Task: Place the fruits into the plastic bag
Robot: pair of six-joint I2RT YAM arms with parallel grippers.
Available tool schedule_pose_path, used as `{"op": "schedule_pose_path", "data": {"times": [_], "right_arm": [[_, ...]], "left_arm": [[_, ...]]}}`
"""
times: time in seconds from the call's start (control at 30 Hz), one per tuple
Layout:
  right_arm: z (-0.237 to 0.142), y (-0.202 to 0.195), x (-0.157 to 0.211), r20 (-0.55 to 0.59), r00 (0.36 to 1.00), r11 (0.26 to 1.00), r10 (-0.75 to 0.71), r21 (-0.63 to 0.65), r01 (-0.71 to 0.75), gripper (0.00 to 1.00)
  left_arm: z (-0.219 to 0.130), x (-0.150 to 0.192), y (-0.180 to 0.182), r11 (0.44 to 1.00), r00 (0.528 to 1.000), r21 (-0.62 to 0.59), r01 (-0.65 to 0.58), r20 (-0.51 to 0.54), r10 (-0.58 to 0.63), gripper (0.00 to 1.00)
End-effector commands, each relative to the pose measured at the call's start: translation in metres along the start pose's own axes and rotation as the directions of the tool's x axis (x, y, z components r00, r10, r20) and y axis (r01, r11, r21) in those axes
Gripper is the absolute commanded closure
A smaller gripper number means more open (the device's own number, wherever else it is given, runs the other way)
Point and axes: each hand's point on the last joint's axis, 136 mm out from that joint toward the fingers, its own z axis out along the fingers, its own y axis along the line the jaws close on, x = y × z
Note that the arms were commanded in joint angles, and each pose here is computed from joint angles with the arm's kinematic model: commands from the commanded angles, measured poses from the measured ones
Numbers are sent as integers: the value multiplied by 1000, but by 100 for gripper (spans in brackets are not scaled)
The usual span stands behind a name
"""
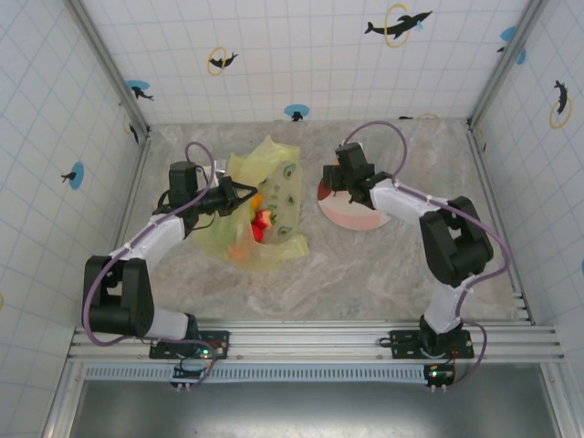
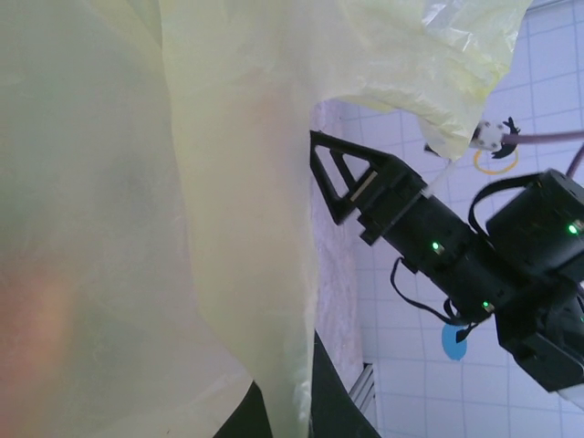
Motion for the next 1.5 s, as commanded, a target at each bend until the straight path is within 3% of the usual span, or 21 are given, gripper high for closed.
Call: {"op": "schedule_pose_path", "data": {"times": [0.0, 0.53, 0.73, 1.17, 1.47], "right_arm": [[13, -3, -1, -42, 999, 999, 5, 44, -3, 1], [73, -6, 5, -128, 992, 994, 15, 109, -1, 1], [86, -5, 11, -155, 988, 996, 23, 84, -10, 7], [91, -10, 9, -154, 987, 997, 38, 68, -28, 26], [65, -17, -6, -109, 993, 998, 35, 65, -28, 32]], "left_arm": [[1, 2, 10, 1000, 1000, -17, 10, -5, -10, 100], [0, 2, 9, 1000, 1000, -14, 11, -7, -11, 100], [1, 2, 10, 1000, 1000, -15, 13, -8, -13, 100], [1, 4, 12, 1000, 1000, -17, 19, -12, -20, 100], [2, 4, 13, 1000, 1000, -19, 23, -14, -23, 100]]}}
